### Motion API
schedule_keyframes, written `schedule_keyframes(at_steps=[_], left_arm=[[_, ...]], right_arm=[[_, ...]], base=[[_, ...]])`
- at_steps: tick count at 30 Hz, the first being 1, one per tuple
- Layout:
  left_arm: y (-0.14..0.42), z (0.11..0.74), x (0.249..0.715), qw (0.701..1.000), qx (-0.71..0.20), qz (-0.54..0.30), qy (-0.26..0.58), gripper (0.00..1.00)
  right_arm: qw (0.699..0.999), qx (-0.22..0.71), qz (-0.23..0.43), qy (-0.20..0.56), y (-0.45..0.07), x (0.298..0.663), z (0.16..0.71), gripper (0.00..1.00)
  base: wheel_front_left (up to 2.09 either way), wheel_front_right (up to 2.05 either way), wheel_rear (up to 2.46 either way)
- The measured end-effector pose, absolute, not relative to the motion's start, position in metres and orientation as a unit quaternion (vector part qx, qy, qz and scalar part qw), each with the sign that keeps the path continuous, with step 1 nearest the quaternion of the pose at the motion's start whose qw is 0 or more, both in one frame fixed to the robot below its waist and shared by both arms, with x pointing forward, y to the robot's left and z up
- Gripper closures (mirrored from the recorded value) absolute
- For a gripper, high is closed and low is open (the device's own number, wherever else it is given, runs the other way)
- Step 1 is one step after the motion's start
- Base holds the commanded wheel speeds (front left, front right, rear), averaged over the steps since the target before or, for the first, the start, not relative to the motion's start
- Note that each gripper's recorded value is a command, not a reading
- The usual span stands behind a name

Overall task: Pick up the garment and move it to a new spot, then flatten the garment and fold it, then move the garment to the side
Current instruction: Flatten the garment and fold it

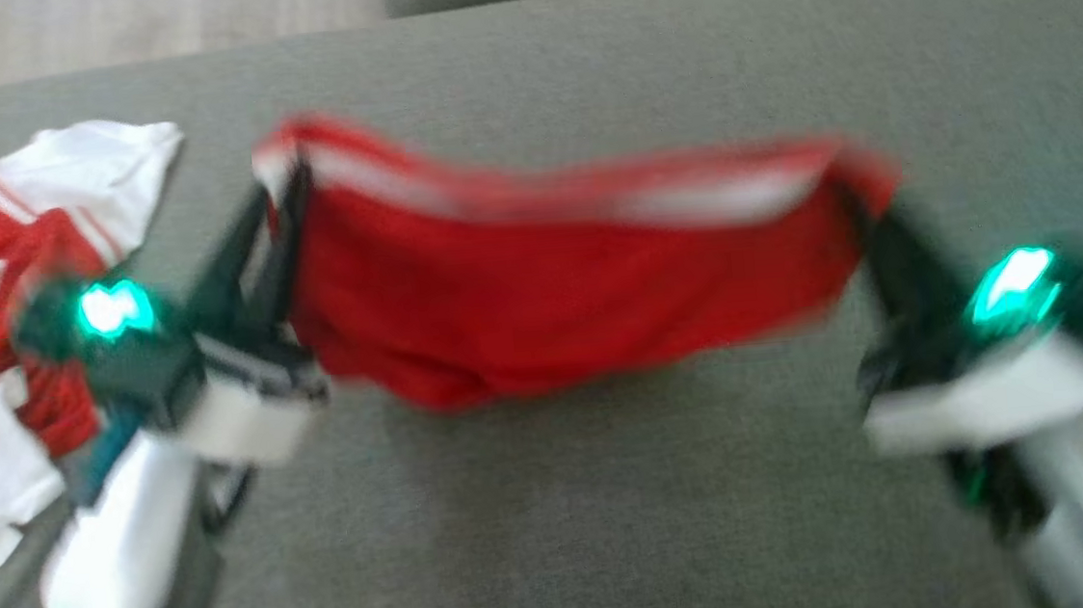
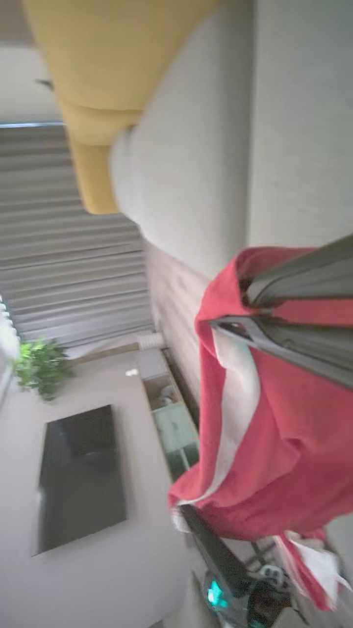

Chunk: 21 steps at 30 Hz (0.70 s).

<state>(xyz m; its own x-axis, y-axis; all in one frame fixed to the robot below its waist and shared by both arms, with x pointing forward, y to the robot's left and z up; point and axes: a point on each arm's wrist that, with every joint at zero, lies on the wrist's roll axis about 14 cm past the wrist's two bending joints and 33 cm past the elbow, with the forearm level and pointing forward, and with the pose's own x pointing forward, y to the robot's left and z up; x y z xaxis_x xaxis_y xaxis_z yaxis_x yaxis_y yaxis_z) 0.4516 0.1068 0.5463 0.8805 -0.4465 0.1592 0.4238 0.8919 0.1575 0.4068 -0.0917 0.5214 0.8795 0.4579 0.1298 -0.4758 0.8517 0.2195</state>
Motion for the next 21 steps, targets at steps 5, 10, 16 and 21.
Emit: schedule_keyframes(at_steps=[5,10,16,21], left_arm=[[0.07,0.602,0.493,0.933,0.111,-0.291,-0.181,1.0],[0.034,0.657,0.536,0.898,0.142,-0.33,-0.255,1.0],[0.008,0.714,0.574,0.886,0.073,-0.33,-0.318,1.0],[-0.009,0.703,0.577,0.882,0.03,-0.35,-0.313,1.0]], right_arm=[[0.961,0.077,0.213,-0.16,-0.13,0.469,0.602,1.0],[0.957,0.004,0.158,-0.244,-0.18,0.529,0.668,1.0],[0.938,-0.059,0.124,-0.317,-0.205,0.553,0.724,1.0],[0.94,-0.084,0.115,-0.309,-0.216,0.551,0.715,1.0]], base=[[0.0,0.0,0.0],[0.0,0.0,0.0],[0.0,0.0,0.0],[0.0,0.0,0.0]])
